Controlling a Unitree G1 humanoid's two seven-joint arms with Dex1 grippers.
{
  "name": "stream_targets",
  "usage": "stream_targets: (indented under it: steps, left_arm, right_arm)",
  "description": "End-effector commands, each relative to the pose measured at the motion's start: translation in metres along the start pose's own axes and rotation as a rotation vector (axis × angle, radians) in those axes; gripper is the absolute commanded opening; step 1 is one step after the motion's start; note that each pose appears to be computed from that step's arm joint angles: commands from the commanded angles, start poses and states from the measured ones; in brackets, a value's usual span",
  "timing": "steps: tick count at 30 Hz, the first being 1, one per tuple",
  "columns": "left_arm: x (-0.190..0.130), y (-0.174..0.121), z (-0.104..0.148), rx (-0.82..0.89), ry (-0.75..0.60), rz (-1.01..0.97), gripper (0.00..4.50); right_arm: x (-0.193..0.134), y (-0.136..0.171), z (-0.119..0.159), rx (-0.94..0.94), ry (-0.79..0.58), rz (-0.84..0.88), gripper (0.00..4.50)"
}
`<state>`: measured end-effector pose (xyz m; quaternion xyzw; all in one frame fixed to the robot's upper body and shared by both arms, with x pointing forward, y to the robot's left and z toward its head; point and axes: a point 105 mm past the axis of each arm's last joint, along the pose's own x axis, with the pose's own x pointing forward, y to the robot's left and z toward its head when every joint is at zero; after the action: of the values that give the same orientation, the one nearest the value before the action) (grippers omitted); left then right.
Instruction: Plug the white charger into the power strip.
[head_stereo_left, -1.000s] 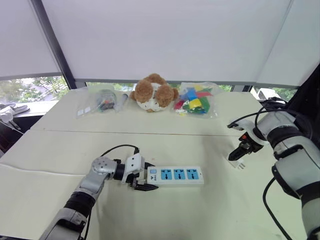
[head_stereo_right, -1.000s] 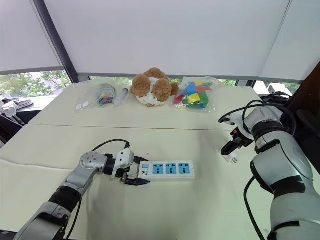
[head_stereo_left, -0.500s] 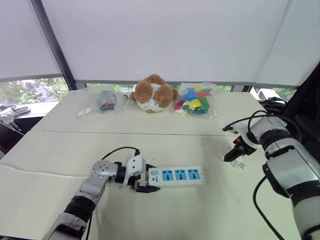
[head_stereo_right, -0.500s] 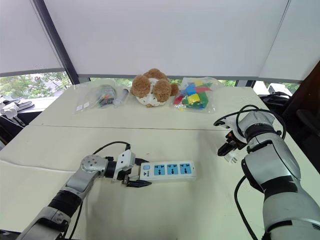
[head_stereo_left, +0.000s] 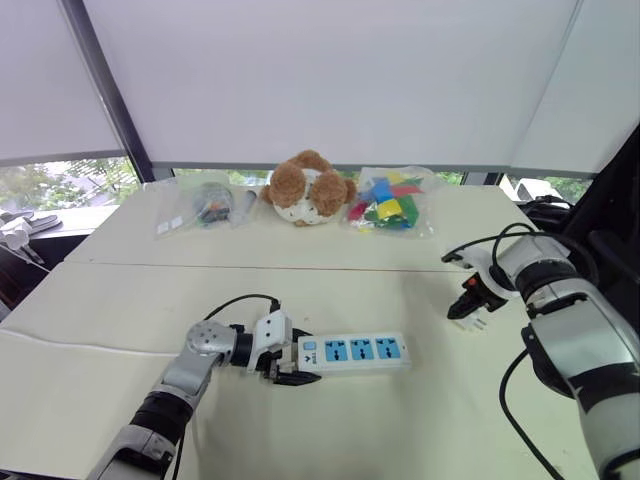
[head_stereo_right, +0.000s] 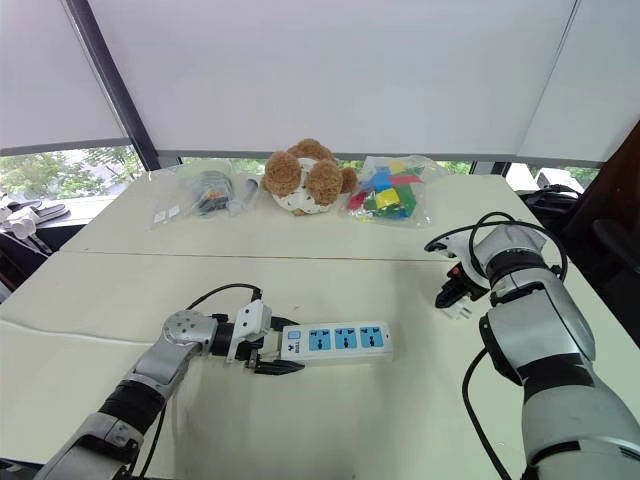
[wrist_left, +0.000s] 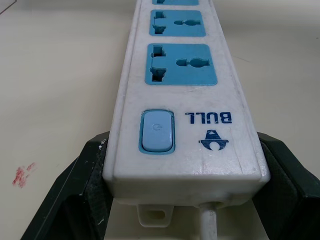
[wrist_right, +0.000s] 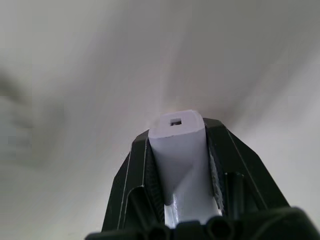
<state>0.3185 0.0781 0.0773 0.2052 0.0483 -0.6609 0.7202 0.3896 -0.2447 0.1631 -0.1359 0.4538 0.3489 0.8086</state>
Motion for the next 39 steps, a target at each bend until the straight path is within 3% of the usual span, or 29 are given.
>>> stream_targets:
  steps: [1,3,5,8,12,20,31,39]
  left_arm:
    - [0.011,-0.021,-0.016,-0.057,0.044,-0.137,3.05]
    - [0.007,-0.018,-0.015,-0.054,0.052,-0.161,3.05]
    - [0.002,-0.012,-0.015,-0.058,0.059,-0.182,3.05]
    - [-0.003,-0.004,-0.015,-0.059,0.083,-0.218,3.05]
    - [-0.011,0.003,-0.018,-0.046,0.129,-0.268,3.05]
    - [-0.023,0.004,-0.017,-0.030,0.147,-0.306,3.05]
    - [-0.038,-0.004,-0.018,-0.048,0.159,-0.302,3.05]
    - [-0.041,-0.006,-0.017,-0.065,0.154,-0.293,3.05]
  right_arm:
    - [-0.041,0.028,0.056,-0.158,-0.400,0.212,0.78]
    - [-0.062,0.039,0.074,-0.221,-0.676,0.279,0.78]
    - [-0.071,0.045,0.080,-0.241,-0.863,0.269,0.78]
    - [-0.055,0.062,0.066,-0.197,-0.915,0.305,0.78]
    - [-0.035,0.109,0.049,-0.214,-1.019,0.482,0.78]
    - [0.009,0.152,0.015,-0.343,-1.040,0.453,0.78]
    - [0.047,0.155,0.003,-0.346,-1.069,0.442,0.78]
    - [0.057,0.162,-0.004,-0.326,-1.062,0.470,0.78]
